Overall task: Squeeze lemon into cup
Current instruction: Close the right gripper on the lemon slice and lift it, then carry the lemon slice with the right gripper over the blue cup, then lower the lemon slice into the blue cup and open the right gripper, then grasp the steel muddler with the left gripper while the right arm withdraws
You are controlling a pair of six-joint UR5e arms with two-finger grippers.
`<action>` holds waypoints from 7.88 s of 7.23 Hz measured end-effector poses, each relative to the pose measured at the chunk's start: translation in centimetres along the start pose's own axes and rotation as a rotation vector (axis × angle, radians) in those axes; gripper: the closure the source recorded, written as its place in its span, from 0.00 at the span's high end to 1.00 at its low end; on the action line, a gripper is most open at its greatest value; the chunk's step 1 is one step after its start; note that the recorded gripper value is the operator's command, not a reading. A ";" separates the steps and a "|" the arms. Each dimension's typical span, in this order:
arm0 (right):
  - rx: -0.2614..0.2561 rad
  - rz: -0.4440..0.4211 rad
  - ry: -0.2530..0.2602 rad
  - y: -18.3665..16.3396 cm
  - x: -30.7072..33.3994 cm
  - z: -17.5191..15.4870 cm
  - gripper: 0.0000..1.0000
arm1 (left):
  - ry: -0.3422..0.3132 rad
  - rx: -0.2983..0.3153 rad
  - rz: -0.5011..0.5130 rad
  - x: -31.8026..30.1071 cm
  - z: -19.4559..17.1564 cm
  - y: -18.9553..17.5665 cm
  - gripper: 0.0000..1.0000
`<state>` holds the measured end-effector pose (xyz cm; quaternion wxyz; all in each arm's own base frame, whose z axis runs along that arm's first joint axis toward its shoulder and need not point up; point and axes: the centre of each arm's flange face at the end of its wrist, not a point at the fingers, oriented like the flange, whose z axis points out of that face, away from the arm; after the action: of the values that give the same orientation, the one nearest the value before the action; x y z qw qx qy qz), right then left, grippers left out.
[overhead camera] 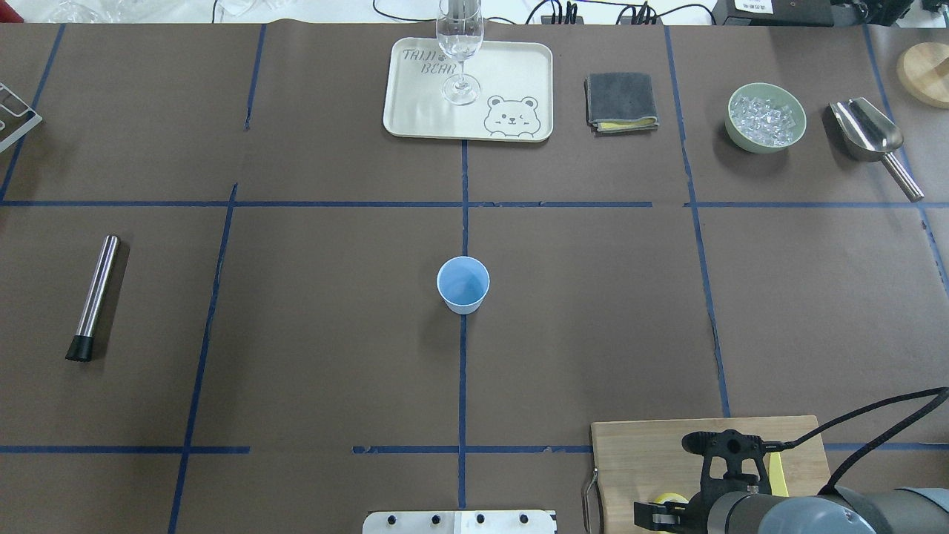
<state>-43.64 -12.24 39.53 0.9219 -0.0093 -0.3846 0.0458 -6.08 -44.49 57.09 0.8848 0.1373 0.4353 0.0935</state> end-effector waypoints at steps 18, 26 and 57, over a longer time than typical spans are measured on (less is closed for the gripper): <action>-0.005 0.103 -0.091 -5.1 0.1 -7.8 0.54 | 0.028 -0.003 -0.011 0.3 0.0 1.5 1.00; 0.060 0.264 -0.187 -17.7 -15.4 -13.3 0.53 | 0.039 -0.010 -0.018 0.1 0.2 2.3 1.00; 0.016 0.063 -0.121 -31.8 4.0 -15.3 1.00 | -0.097 -0.185 -0.156 15.6 27.4 -6.0 0.61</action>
<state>-27.54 -43.27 33.27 0.8951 -0.0111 -0.4388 0.0786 25.42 -50.18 59.49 0.9183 0.0250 0.3909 0.0574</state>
